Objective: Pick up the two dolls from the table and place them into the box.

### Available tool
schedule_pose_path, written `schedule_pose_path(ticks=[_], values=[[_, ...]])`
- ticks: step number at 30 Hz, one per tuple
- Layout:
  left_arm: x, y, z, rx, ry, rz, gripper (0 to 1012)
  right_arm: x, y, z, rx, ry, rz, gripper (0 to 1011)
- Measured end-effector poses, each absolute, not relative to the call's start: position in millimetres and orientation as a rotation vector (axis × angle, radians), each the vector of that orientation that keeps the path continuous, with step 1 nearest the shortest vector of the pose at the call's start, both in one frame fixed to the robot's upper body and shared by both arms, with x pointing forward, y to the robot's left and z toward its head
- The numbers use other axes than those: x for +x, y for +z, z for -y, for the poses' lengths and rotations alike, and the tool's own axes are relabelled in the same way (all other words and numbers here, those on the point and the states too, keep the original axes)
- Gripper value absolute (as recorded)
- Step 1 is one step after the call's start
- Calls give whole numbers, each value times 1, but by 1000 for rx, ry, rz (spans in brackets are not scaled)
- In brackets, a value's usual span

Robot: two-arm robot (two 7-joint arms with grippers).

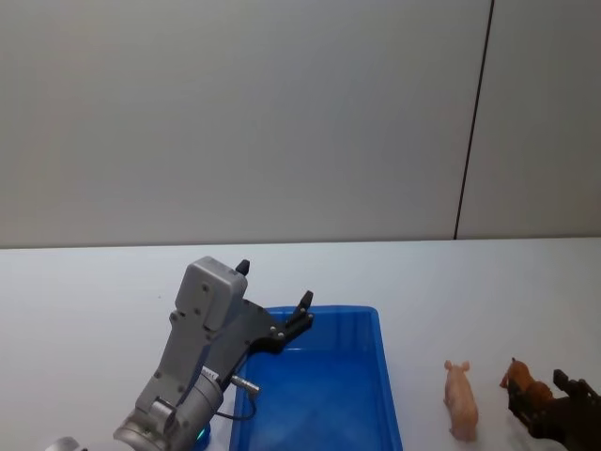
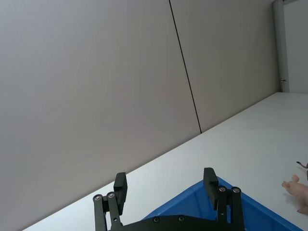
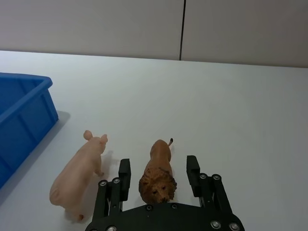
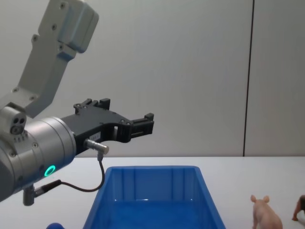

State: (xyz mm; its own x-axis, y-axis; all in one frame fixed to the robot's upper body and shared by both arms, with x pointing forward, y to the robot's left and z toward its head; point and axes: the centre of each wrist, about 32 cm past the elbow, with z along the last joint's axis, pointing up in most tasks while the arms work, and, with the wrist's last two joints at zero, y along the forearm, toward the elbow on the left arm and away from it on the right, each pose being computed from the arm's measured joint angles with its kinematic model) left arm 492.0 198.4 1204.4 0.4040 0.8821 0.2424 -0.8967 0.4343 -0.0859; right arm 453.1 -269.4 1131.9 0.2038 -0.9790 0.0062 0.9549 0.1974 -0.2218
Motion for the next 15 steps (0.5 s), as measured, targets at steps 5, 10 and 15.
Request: schedule_pose_path(ticks=[5,10,15], values=[[492,1204,-198,61,1124,268,1001,454,1131,268,-200,-1372,-157,617],[492,1204,-198,61,1124,268,1001,454,1131,267,-205,-1382,-160,434],[492,1204,-198,61,1124,268,1002,454,1134,265,-199,-1383,-151,383]])
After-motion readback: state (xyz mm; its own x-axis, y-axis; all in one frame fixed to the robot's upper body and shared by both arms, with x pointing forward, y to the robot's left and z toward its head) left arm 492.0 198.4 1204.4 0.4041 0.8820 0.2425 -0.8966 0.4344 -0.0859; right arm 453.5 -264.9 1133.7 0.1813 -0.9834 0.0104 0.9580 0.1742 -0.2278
